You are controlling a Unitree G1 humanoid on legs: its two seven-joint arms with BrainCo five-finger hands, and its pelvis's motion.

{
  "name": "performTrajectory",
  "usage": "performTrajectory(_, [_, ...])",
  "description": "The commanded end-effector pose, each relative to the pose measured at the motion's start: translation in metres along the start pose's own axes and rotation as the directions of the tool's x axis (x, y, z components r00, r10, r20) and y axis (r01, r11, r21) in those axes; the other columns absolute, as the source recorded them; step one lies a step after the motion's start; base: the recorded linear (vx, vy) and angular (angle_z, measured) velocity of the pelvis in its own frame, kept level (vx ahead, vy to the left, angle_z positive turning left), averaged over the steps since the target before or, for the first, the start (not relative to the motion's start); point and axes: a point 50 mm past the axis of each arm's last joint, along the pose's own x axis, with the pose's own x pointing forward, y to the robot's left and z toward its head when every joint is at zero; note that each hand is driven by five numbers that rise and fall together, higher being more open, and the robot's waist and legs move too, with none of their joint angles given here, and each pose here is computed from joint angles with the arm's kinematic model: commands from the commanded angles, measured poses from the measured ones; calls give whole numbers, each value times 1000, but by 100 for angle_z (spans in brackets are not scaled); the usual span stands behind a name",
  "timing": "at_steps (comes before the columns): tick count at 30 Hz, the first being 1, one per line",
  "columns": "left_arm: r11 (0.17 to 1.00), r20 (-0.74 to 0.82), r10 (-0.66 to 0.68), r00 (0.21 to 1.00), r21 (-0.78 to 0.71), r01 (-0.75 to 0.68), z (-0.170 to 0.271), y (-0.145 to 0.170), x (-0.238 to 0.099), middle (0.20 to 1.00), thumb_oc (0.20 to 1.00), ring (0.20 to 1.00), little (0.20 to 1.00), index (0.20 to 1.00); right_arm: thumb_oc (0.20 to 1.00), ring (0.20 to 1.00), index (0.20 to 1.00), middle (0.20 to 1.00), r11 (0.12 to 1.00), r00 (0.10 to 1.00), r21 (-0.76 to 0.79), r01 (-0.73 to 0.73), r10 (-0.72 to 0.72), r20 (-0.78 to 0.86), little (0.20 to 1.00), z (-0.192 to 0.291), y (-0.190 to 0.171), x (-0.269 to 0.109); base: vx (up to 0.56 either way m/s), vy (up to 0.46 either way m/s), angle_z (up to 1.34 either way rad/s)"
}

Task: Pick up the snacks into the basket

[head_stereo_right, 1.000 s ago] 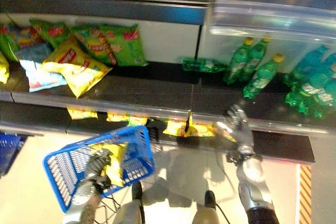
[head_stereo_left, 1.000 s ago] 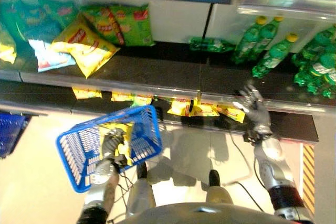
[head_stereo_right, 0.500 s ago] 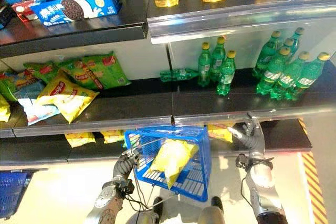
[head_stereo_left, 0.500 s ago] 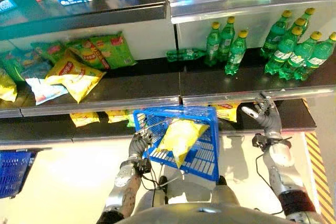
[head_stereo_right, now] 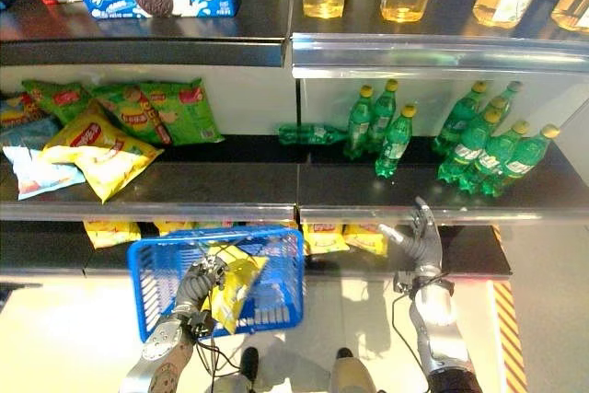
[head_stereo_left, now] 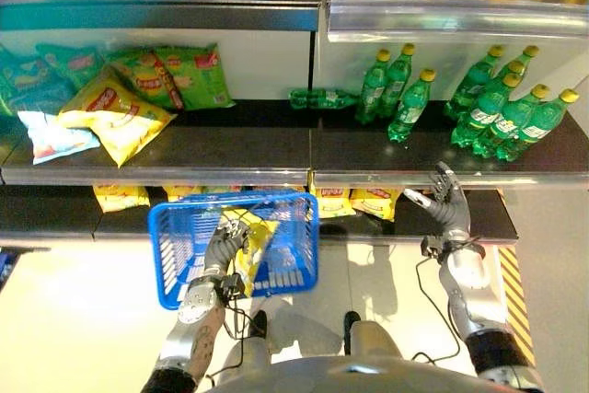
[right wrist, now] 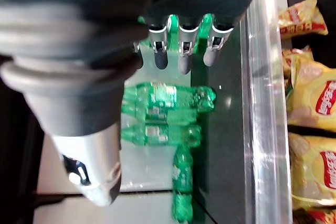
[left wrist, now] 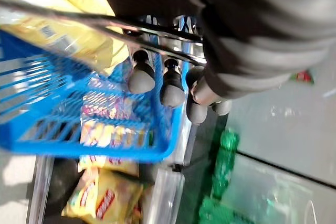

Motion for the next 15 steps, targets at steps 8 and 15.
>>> performTrajectory(8, [999,327,-22,945,-28,33,63,-5,-5,200,200,200,200,200,1000,1000,1000,1000,993,981,-61,104,-92,173,1000,38,-18,12,78,-325,19])
performTrajectory(15, [997,306,-6,952,-69,28,56,-8,-9,200,200,200,200,200,1000,1000,1000,1000,980,969,-56,193,-182,165,1000,39,-37,15,29,-186,37])
